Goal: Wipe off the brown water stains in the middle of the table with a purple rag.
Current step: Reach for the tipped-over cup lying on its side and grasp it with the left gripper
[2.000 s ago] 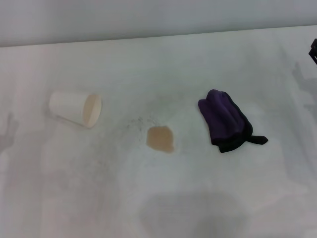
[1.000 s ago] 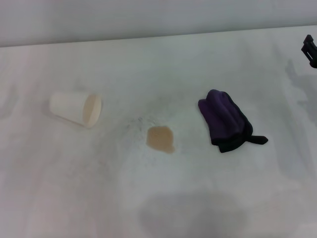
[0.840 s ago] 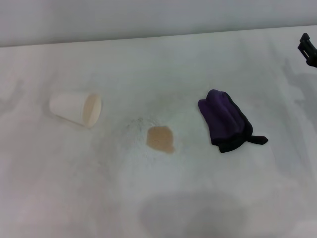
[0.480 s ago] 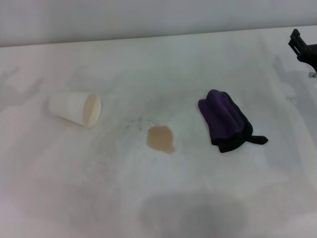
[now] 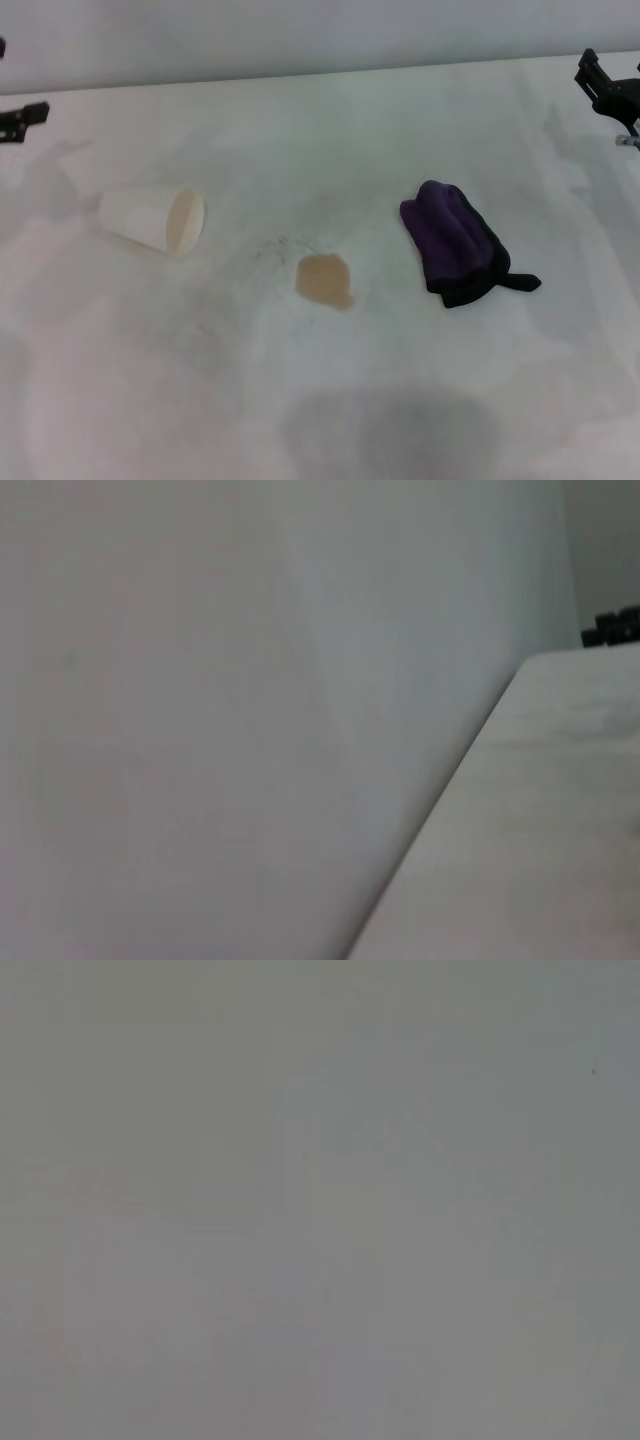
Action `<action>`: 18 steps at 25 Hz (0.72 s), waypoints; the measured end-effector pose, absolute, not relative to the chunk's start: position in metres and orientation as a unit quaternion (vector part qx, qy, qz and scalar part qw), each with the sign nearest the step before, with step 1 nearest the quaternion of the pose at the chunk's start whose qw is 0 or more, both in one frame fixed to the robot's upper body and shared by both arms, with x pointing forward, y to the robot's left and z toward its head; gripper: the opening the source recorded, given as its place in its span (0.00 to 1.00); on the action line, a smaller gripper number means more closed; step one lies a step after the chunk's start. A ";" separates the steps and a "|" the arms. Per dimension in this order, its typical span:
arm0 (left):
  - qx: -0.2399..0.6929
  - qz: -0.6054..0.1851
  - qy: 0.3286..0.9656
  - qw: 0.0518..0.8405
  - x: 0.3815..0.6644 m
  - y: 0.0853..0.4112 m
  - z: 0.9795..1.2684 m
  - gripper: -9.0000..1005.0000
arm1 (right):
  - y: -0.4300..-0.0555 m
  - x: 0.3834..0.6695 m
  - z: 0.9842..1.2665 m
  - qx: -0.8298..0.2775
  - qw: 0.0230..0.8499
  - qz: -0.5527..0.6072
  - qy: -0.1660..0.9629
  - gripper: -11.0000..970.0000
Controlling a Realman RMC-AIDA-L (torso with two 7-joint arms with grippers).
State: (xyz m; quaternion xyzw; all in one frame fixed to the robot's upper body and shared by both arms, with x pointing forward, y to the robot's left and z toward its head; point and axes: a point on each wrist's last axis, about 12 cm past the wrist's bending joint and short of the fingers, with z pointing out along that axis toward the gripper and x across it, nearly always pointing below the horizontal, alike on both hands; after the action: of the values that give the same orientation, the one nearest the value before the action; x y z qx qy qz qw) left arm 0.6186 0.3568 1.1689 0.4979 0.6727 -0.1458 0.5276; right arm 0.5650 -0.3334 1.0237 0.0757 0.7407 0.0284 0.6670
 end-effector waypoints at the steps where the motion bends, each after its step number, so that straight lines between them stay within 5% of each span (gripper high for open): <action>1: 0.498 -0.146 0.673 0.528 0.619 0.357 1.169 0.89 | -0.333 0.565 1.024 0.076 0.667 0.028 0.740 0.87; 18: 0.716 -0.028 0.613 0.333 0.654 0.282 1.163 0.89 | -0.334 0.575 1.032 0.113 0.678 0.028 0.725 0.87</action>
State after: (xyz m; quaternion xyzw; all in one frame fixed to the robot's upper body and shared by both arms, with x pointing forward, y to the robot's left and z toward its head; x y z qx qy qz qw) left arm 0.6539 0.2823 1.1626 0.7157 0.6134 -0.0279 0.3329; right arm 0.5747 -0.3340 1.0316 0.1133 0.7254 0.0282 0.6783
